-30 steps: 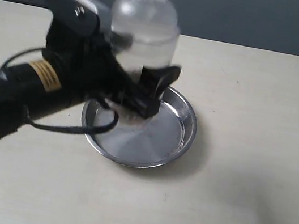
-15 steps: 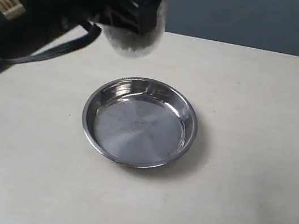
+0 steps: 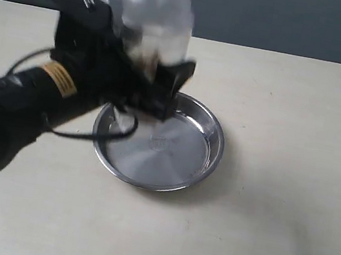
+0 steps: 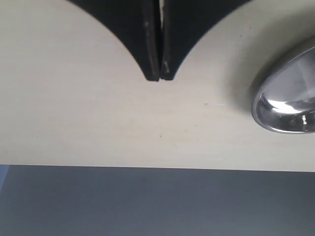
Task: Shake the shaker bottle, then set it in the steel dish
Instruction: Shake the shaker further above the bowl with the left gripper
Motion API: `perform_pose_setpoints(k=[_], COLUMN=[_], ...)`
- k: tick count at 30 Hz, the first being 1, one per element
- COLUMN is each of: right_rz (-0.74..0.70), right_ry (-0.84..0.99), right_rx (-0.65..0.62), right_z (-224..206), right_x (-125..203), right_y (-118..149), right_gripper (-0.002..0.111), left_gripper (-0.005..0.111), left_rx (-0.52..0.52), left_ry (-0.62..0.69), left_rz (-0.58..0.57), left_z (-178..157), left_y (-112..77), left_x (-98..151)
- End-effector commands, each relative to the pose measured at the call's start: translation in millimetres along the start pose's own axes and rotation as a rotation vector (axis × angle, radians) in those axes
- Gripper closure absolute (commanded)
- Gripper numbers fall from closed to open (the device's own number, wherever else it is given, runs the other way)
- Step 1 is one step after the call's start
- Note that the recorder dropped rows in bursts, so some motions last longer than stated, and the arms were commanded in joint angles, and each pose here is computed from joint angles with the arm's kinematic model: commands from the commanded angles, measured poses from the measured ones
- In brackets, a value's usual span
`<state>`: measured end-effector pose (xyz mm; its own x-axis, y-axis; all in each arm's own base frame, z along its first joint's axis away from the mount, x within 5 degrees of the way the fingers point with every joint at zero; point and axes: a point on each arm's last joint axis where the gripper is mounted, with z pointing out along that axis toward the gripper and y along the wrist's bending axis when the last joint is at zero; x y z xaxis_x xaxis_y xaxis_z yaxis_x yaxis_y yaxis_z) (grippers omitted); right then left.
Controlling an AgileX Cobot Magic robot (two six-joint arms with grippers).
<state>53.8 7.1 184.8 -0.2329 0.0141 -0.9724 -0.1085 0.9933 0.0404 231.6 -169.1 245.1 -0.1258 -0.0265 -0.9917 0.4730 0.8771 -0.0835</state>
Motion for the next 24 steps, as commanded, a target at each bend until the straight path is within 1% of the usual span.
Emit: perform_pose_setpoints(k=[1,2,3,4,5,6,7,8,9,10,11,13,14,15,16,17,19,20,21,22,23,24], right_rz=[-0.002,-0.002,-0.002,-0.002,-0.002,-0.002,-0.002,-0.002,-0.002,-0.002,-0.002,-0.002,-0.002,-0.002,-0.002,-0.002,-0.002,-0.002,-0.002,-0.002,-0.002,-0.002], right_ry=[-0.014,-0.014,-0.014,-0.014,-0.014,-0.014,-0.014,-0.014,-0.014,-0.014,-0.014,-0.014,-0.014,-0.014,-0.014,-0.014,-0.014,-0.014,-0.014,-0.014,-0.014,-0.014], right_rx=[-0.003,-0.003,-0.003,-0.003,-0.003,-0.003,-0.003,-0.003,-0.003,-0.003,-0.003,-0.003,-0.003,-0.003,-0.003,-0.003,-0.003,-0.003,-0.003,-0.003,-0.003,-0.003], right_z=[-0.2,-0.2,-0.2,-0.2,-0.2,-0.2,-0.2,-0.2,-0.2,-0.2,-0.2,-0.2,-0.2,-0.2,-0.2,-0.2,-0.2,-0.2,-0.2,-0.2,-0.2,-0.2], right_x=[-0.8,-0.8,-0.8,-0.8,-0.8,-0.8,-0.8,-0.8,-0.8,-0.8,-0.8,-0.8,-0.8,-0.8,-0.8,-0.8,-0.8,-0.8,-0.8,-0.8,-0.8,-0.8], right_y=[0.1,0.1,0.1,0.1,0.1,0.1,0.1,0.1,0.1,0.1,0.1,0.1,0.1,0.1,0.1,0.1,0.1,0.1,0.1,0.1,0.1,0.1], right_gripper=[0.109,0.109,0.109,0.109,0.109,0.109,0.109,0.109,0.109,0.109,0.109,0.109,0.109,0.109,0.109,0.109,0.109,0.109,0.109,0.109,0.109,0.109], left_gripper=[0.107,0.107,0.107,0.107,0.107,0.107,0.107,0.107,0.107,0.107,0.107,0.107,0.107,0.107,0.107,0.107,0.107,0.107,0.107,0.107,0.107,0.107], left_rx=[0.118,0.131,0.125,0.113,0.09,0.067,0.046,0.005,-0.009,0.002,0.034,0.116,0.142,0.142,0.131,0.108,0.045,0.012,-0.029,-0.04,-0.008,0.068], left_ry=[-0.405,-0.482,-0.479,-0.408,-0.269,-0.134,0.009,0.11,0.146,0.132,0.058,-0.19,-0.327,-0.41,-0.419,-0.371,-0.16,-0.035,0.05,0.089,0.103,0.091], left_rz=[0.072,0.09,0.087,0.058,0.041,0.025,0.013,-0.028,-0.042,-0.049,-0.03,0.04,0.067,0.084,0.09,0.059,0.011,-0.013,-0.071,-0.115,-0.142,-0.054], left_z=[-22.6,-32.4,-36.4,-35.7,-28.5,-18.2,-8.3,-2.6,-1.3,-2.6,-7.0,-22.1,-33.4,-43.3,-48.1,-47.3,-31.8,-22.5,-16.7,-14.8,-15.1,-16.6], left_y=[-16.3,-18.3,-17.9,-15.9,-11.8,-8.0,-4.9,0.3,1.6,-0.5,-5.0,-16.3,-19.3,-19.5,-18.5,-15.7,-7.1,-2.5,2.2,1.9,-4.0,-13.7], left_x=[-67.9,-90.6,-100.6,-100.8,-86.3,-62.4,-31.1,-3.3,9.2,10.4,-1.7,-44.2,-70.3,-91.0,-100.1,-97.3,-62.9,-35.7,-14.0,-3.1,1.5,0.7])
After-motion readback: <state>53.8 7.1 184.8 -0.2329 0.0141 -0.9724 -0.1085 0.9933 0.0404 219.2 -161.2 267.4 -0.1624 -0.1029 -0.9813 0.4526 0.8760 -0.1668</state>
